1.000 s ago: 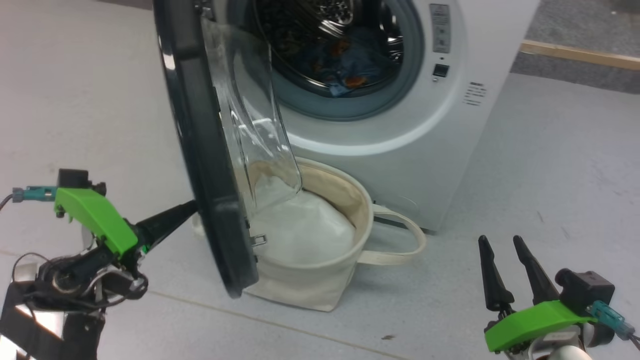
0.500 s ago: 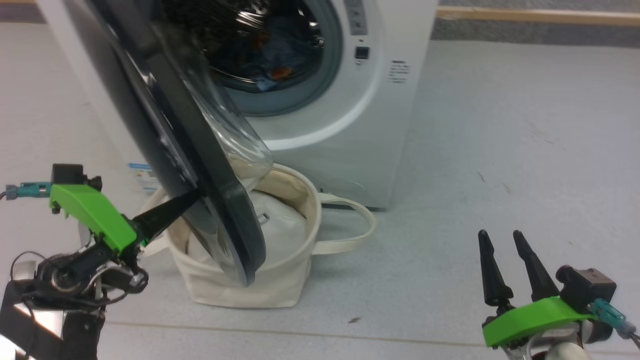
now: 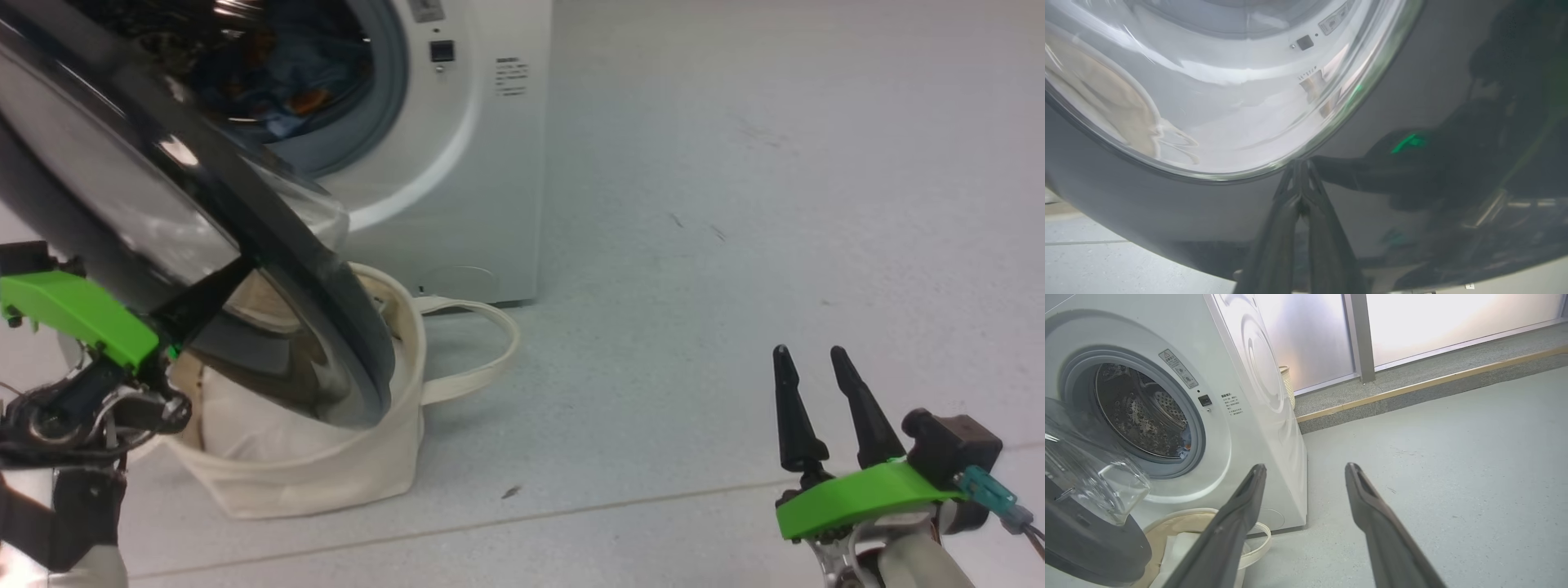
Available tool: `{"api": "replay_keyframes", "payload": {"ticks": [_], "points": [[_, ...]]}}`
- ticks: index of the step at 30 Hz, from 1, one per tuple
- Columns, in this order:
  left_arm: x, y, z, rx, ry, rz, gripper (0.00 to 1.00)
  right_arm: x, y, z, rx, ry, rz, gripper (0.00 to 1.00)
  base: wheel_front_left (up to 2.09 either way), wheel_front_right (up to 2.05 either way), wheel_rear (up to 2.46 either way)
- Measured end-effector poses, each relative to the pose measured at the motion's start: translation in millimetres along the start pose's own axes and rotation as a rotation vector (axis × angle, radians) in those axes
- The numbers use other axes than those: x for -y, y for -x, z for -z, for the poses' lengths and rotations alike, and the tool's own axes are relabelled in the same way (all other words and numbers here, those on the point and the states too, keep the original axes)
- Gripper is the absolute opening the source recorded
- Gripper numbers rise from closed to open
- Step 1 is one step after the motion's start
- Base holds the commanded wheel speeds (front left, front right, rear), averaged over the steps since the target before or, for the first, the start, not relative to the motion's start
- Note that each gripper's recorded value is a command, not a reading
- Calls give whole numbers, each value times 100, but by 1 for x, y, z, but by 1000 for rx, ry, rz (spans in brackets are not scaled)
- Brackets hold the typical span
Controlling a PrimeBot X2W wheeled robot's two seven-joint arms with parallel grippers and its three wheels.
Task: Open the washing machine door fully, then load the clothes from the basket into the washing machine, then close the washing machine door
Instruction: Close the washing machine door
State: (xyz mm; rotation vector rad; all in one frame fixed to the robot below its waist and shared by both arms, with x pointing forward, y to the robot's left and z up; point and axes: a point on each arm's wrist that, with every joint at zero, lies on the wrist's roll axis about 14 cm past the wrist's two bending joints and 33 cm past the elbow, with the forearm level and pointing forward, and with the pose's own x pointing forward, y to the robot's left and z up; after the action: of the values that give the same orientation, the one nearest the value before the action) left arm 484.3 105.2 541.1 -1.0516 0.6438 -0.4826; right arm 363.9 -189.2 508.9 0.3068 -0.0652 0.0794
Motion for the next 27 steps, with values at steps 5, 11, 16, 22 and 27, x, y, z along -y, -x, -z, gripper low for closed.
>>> {"api": "replay_keyframes", "payload": {"ticks": [5,11,16,22,27], "points": [[4,-22,-3,1,-6,19,0,15,9,-4,8,11,50,100,0,0,0],[4,-40,-5,19,-5,22,0,26,20,-12,30,15,93,100,0,0,0],[4,-45,-6,19,-13,19,0,29,24,-15,38,18,105,100,0,0,0],[5,-39,-11,36,-41,11,0,21,18,-13,33,13,76,100,0,0,0],[-2,-21,-18,74,-44,-11,100,5,7,-8,22,6,18,100,0,0,0]]}}
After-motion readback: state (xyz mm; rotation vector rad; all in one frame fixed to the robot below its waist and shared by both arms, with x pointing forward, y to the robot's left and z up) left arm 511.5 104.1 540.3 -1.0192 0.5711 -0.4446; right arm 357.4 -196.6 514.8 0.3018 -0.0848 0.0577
